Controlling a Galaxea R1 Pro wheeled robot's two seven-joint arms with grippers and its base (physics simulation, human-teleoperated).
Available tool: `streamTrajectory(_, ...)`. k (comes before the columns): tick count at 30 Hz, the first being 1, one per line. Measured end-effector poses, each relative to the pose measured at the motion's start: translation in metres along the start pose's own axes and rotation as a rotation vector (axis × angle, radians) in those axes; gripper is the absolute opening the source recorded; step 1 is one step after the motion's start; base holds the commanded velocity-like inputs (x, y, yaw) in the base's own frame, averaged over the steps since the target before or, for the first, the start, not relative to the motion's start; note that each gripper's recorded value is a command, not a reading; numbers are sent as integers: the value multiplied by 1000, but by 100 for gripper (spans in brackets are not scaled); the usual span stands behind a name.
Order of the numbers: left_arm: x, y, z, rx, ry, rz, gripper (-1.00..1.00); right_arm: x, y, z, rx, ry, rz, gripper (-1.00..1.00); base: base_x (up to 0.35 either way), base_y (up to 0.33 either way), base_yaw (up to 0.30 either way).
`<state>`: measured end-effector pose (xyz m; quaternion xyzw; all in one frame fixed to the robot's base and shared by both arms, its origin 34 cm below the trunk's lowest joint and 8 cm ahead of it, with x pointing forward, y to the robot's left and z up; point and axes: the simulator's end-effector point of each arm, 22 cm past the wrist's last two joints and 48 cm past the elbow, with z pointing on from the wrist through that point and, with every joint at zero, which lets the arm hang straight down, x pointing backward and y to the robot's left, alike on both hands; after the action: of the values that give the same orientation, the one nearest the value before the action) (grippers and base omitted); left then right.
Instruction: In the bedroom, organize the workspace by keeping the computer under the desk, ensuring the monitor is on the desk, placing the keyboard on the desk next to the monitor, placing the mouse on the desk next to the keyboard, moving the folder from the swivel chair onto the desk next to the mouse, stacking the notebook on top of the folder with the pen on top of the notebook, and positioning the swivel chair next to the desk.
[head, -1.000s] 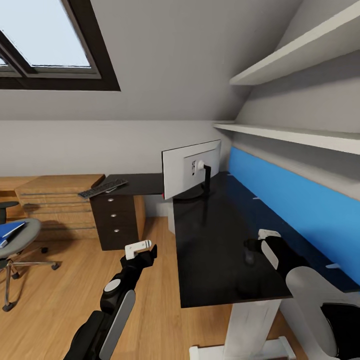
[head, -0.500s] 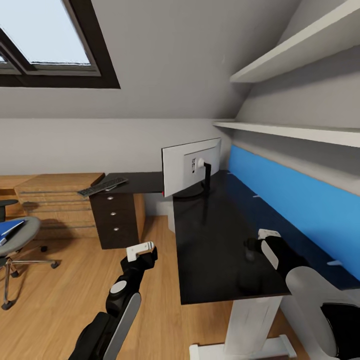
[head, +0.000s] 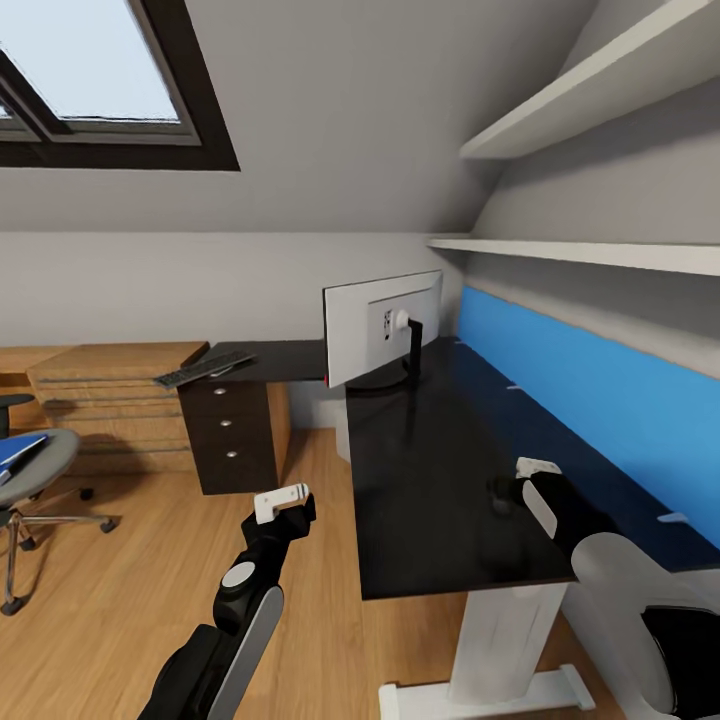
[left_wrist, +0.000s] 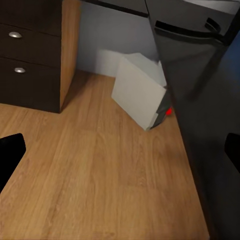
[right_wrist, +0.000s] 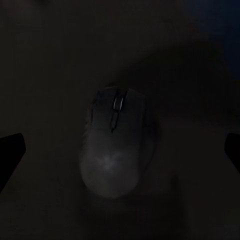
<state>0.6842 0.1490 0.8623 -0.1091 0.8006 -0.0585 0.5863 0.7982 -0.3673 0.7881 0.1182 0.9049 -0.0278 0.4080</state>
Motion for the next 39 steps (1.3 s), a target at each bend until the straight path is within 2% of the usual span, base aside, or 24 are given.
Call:
streamTrajectory(15,26,6,6,0,0,-1,100,22,-2,16,0,0,-1,100,0,0,0)
streamTrajectory(27,27,8,6,-2,2,3,100,22,-2,16,0,0,-2,100,1,0,0)
streamTrajectory(39,27,13,7,-7,2,12,100,22,-2,16,0,0,-3,100,91,0,0)
